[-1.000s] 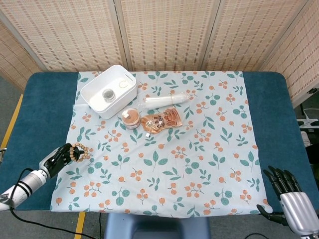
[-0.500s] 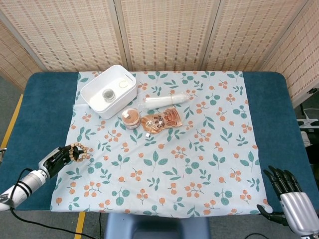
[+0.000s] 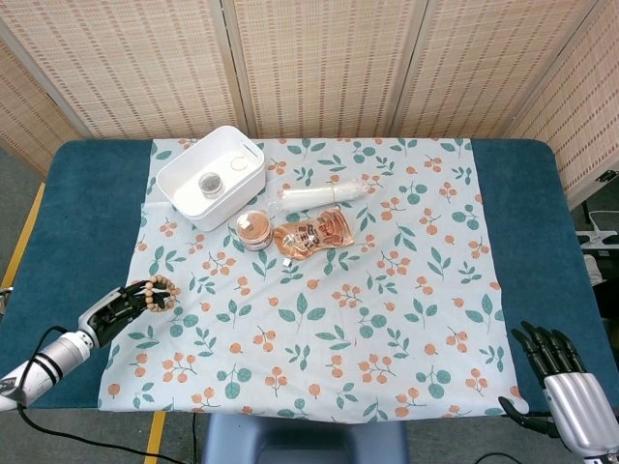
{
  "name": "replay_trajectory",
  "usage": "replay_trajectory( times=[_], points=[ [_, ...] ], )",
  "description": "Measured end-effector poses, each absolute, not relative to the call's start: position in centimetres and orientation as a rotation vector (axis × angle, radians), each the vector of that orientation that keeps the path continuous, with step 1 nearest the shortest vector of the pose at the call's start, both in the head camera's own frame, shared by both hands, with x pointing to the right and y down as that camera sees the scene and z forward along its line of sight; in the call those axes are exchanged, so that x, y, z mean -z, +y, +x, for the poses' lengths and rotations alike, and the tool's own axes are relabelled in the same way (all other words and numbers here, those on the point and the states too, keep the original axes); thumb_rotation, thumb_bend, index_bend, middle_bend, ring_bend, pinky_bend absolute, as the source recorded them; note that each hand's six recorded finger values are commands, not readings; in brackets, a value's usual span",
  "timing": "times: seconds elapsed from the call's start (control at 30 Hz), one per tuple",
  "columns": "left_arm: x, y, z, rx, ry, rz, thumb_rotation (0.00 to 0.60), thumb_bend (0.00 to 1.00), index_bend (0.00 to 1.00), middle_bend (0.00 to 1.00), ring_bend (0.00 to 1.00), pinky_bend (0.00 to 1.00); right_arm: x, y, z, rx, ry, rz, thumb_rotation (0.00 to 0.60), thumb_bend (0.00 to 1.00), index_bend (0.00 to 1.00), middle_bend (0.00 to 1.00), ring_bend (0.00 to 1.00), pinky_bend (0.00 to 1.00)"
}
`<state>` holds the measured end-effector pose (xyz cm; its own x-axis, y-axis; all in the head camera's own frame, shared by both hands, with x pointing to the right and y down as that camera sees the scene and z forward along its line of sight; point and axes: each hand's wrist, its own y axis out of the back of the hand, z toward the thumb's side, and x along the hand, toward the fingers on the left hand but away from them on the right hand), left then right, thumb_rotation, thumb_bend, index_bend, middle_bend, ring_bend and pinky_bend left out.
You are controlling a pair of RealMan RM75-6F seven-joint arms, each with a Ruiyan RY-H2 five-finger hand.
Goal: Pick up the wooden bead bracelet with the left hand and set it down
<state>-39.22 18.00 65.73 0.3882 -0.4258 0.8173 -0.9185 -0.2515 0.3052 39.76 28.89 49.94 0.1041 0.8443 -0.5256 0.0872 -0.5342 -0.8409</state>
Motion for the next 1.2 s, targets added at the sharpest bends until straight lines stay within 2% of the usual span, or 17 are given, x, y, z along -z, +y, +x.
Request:
replay_trajectory(
  times=[0.13, 0.43, 0.5, 0.63, 0.77, 0.87, 1.0, 1.2],
  points=[
    [-65.9, 18.4, -39.3, -0.846, -1.142, 1.923, 0.600, 0.84, 0.18, 0.33, 0.06, 0.00, -49.9, 28.9, 39.7, -1.489, -0.915, -1.737, 0.441, 0.19, 0.00, 0.00, 0.00, 0.00],
    [-66.9, 21.4, -37.6, -1.147, -1.020, 2.217, 0.600, 0.76, 0.16, 0.33, 0.07, 0.00, -50.1, 29.0, 39.6, -1.493, -0.903, -1.742, 0.442, 0.19, 0.00, 0.00, 0.00, 0.00],
    [-67.2, 22.2, -36.9, -1.197, -0.979, 2.272, 0.600, 0.71, 0.14, 0.33, 0.07, 0.00, -50.2, 29.0, 39.6, -1.497, -0.901, -1.741, 0.441, 0.19, 0.00, 0.00, 0.00, 0.00],
    [-67.6, 23.6, -35.7, -1.325, -0.871, 2.405, 0.600, 0.57, 0.11, 0.24, 0.07, 0.00, -50.2, 29.0, 39.7, -1.500, -0.901, -1.741, 0.441, 0.19, 0.00, 0.00, 0.00, 0.00],
    [-67.8, 24.5, -35.0, -1.496, -0.755, 2.555, 0.600, 0.48, 0.05, 0.14, 0.02, 0.00, -50.1, 29.0, 39.7, -1.500, -0.902, -1.741, 0.441, 0.19, 0.00, 0.00, 0.00, 0.00],
    [-67.9, 24.8, -34.7, -1.652, -0.681, 2.664, 0.600, 0.46, 0.03, 0.11, 0.00, 0.00, -50.0, 29.0, 39.7, -1.499, -0.903, -1.740, 0.440, 0.19, 0.00, 0.00, 0.00, 0.00],
    [-67.5, 24.8, -34.6, -1.857, -0.638, 2.764, 0.593, 0.46, 0.01, 0.14, 0.00, 0.01, -49.9, 29.1, 39.7, -1.498, -0.902, -1.740, 0.442, 0.19, 0.00, 0.00, 0.00, 0.00],
    [-64.9, 23.3, -34.8, -1.967, -0.801, 2.800, 0.585, 0.45, 0.00, 0.09, 0.00, 0.06, -49.8, 29.1, 39.7, -1.496, -0.906, -1.732, 0.441, 0.19, 0.00, 0.00, 0.00, 0.00]
  ],
)
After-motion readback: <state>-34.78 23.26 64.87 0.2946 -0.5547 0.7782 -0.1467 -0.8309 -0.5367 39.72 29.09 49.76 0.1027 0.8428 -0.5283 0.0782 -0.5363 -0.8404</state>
